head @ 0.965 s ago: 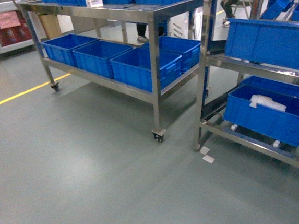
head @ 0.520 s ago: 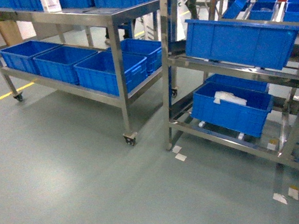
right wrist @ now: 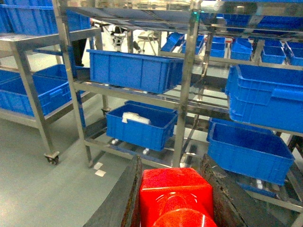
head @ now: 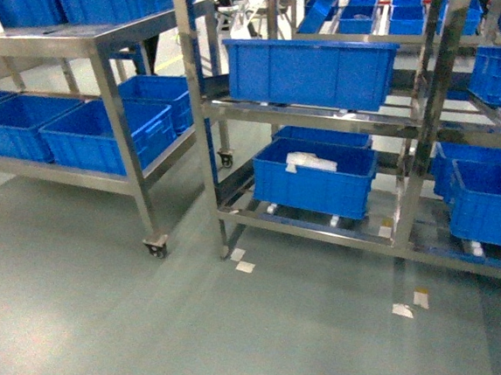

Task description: Pick red block from blue box to shelf

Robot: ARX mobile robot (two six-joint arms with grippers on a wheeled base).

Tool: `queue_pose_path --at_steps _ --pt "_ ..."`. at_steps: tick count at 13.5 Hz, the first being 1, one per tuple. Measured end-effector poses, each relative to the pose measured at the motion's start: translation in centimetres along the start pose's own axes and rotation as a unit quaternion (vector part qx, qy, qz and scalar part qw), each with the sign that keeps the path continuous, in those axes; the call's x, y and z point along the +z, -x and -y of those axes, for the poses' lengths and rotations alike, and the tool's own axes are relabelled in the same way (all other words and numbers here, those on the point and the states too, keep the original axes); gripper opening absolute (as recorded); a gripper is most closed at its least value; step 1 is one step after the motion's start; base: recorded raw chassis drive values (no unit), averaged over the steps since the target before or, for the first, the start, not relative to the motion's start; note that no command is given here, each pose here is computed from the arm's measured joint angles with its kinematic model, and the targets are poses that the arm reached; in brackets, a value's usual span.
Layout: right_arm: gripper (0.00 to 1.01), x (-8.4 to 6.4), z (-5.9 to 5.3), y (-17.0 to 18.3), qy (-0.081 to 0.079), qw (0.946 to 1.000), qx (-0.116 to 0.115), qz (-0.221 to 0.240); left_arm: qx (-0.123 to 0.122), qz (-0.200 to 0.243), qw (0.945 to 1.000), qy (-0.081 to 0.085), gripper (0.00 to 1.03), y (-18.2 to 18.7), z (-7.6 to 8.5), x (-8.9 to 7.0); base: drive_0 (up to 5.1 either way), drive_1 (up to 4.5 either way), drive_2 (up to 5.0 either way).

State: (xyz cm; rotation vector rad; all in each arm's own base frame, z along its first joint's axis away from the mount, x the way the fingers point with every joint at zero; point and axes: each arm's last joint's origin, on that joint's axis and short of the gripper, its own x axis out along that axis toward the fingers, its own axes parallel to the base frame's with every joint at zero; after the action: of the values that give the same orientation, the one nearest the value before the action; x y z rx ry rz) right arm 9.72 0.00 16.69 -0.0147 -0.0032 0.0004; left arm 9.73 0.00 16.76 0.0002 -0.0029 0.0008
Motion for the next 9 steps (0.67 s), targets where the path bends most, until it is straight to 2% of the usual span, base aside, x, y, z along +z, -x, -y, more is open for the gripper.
queue_pose_path --at_steps 9 --pt "0.29 0.0 0.0 0.0 0.0 1.0 0.0 0.0 0.0 0.0 1.0 0.0 0.98 0.0 0.0 0.0 -1.6 -1.61 -1.6"
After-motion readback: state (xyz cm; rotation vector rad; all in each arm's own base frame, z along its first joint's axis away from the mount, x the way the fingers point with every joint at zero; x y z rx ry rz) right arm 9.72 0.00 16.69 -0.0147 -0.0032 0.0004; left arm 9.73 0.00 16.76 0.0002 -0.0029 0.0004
